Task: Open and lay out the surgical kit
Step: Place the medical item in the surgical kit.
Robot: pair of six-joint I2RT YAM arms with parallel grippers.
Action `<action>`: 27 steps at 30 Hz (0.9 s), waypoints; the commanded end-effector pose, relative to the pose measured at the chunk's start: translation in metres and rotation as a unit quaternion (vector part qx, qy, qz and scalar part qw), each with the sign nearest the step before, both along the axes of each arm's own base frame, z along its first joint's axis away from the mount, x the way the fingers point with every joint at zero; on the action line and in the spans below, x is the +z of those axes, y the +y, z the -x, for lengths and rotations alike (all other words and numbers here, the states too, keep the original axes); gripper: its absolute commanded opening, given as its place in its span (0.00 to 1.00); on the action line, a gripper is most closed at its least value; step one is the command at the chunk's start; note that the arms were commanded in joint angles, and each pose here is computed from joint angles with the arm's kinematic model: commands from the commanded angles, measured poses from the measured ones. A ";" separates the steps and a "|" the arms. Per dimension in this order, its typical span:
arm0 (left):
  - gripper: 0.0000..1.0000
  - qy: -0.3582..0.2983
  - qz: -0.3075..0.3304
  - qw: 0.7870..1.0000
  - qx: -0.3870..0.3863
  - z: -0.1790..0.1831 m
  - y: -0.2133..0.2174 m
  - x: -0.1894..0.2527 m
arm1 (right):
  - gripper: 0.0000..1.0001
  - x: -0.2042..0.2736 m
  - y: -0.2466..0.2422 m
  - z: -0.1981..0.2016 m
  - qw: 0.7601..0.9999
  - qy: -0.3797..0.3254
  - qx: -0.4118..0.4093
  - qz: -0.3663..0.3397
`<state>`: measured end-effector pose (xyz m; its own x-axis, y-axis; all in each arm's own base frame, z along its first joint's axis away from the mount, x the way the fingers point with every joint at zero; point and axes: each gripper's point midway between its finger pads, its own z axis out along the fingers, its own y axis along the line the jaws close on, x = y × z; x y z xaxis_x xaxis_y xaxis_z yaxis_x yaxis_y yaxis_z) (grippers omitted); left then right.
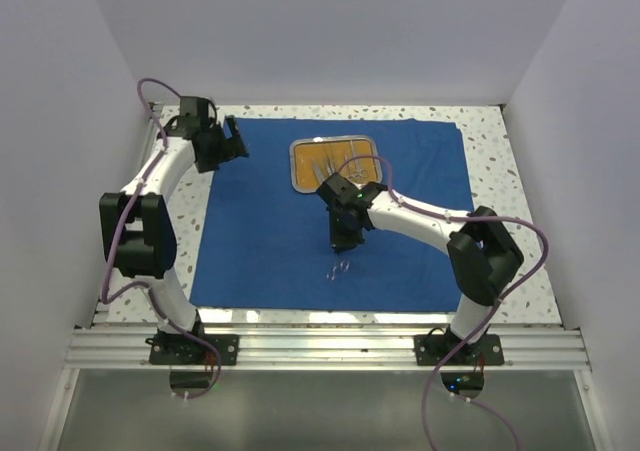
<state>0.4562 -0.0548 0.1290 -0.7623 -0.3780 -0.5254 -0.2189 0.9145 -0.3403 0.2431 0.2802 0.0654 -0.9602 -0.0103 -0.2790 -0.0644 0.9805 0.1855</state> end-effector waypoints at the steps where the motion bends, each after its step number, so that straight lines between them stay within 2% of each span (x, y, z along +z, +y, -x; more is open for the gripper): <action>1: 0.95 -0.020 0.014 1.000 -0.002 -0.015 -0.011 0.013 | 0.00 0.004 0.014 -0.011 0.998 -0.037 -0.035 -0.049; 5: 0.95 -0.024 0.016 0.999 -0.015 -0.013 -0.022 0.018 | 0.00 -0.008 0.015 -0.017 0.998 -0.040 -0.037 -0.036; 12: 0.95 -0.026 0.010 0.999 -0.024 0.001 -0.028 0.022 | 0.00 -0.003 0.037 -0.033 0.998 -0.049 -0.026 -0.040; 22: 0.95 -0.035 -0.008 0.999 -0.016 0.005 -0.020 0.027 | 0.00 -0.013 -0.004 -0.002 0.998 0.007 -0.009 0.061; 23: 0.95 -0.035 -0.007 0.999 -0.015 0.005 -0.020 0.028 | 0.28 -0.015 -0.008 0.000 0.997 0.012 -0.005 0.069; 24: 0.95 -0.036 -0.007 0.999 -0.015 0.004 -0.020 0.028 | 0.43 -0.015 -0.007 0.000 0.997 0.017 -0.002 0.074; 25: 0.95 -0.036 -0.007 0.999 -0.014 0.003 -0.020 0.028 | 0.71 -0.015 -0.013 0.003 0.996 0.024 0.004 0.090; 27: 0.95 -0.037 -0.007 0.999 -0.014 0.002 -0.020 0.029 | 0.79 -0.011 -0.015 0.002 0.995 0.023 0.013 0.098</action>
<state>0.4502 -0.0768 0.1365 -0.7663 -0.3490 -0.5394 -0.1845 0.9238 -0.3355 0.2419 0.2739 0.0446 -0.9716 -0.0372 -0.2337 -0.0531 0.9967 0.0620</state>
